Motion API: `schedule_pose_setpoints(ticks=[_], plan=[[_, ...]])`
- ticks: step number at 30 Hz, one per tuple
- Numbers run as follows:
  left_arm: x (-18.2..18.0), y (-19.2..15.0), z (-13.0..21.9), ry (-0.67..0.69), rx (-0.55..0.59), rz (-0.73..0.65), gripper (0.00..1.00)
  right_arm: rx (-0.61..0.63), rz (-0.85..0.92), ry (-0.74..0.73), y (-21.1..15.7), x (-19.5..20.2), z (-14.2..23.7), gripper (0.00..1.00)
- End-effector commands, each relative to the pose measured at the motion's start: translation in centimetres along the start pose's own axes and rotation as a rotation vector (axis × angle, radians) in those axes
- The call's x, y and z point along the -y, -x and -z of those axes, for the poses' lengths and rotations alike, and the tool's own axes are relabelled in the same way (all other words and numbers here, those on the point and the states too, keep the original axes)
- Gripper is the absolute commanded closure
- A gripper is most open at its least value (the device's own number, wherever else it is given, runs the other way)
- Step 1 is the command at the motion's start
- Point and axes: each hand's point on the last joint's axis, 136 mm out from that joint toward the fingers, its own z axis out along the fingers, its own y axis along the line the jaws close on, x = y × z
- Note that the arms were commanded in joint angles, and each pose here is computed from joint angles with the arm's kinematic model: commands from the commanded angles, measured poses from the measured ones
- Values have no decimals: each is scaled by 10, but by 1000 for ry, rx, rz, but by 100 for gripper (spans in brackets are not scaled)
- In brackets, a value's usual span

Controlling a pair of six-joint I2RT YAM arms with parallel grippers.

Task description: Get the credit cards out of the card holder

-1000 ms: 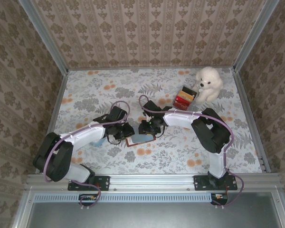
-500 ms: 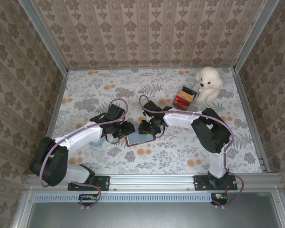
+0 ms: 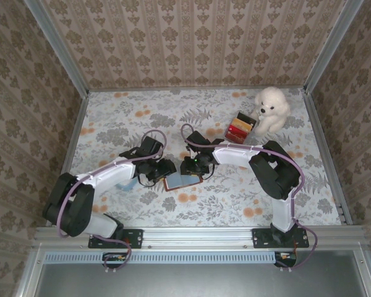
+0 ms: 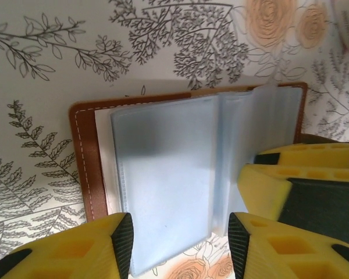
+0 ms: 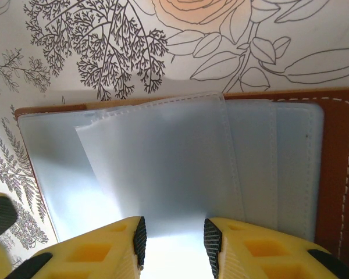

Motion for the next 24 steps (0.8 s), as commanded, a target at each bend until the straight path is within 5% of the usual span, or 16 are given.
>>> schedule_pose_setpoints(ticks=[1,24], plan=[[-1,0,-4,6,-10,25,51,-116,-66,-130,-34,45,-29,61],[-1,0,-16,5,-41,32,53,-119,-69,-129,-36,47,-31,62]])
